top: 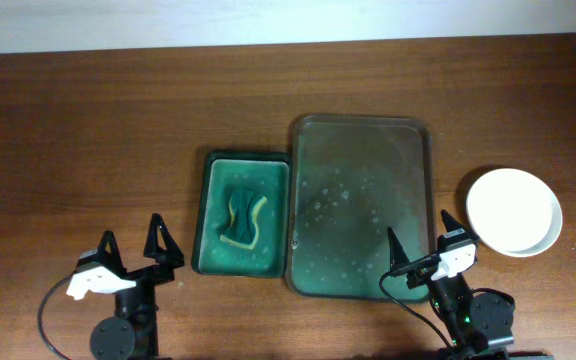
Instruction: Clean dirty plates on tray and stack at the side
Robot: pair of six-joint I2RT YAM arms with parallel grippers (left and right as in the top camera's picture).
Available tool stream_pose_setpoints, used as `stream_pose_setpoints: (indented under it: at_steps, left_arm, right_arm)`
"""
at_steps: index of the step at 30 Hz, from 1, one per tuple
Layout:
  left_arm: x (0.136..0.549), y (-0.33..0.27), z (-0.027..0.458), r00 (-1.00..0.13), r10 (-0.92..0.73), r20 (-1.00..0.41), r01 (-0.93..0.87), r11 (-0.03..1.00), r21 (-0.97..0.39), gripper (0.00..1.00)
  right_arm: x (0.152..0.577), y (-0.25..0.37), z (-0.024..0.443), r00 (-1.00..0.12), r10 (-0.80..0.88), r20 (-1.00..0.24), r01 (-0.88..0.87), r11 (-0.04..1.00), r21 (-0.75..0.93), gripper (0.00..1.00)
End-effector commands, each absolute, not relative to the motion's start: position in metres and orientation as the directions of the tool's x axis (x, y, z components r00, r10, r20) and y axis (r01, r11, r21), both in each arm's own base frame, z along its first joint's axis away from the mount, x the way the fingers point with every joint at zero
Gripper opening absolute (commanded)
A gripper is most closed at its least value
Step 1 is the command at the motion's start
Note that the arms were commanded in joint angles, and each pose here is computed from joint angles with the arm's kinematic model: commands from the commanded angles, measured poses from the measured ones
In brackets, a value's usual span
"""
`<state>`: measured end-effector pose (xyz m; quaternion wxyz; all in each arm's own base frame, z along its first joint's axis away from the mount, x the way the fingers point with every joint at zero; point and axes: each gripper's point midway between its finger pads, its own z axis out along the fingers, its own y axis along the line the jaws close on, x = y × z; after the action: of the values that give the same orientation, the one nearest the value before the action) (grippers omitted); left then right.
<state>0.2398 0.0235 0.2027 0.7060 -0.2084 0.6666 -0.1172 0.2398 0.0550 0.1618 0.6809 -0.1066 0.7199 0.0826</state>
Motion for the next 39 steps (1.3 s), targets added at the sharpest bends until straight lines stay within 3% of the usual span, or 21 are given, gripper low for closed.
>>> stream_pose_setpoints:
  at_steps: [1, 39]
  left_arm:
    - [0.244, 0.027, 0.171, 0.05, -0.42, -0.906, -0.15, 0.894, -0.423, 0.99]
    - [0.243, 0.032, 0.161, 0.023, -0.418, -0.908, -0.192, 0.889, -0.415, 0.99]
  right_arm:
    - [0.239, 0.058, 0.159, -0.053, -0.048, -0.997, -0.281, 0.959, -0.032, 0.98]
    - [0.239, 0.058, 0.159, -0.053, -0.048, -0.997, -0.281, 0.959, -0.032, 0.98]
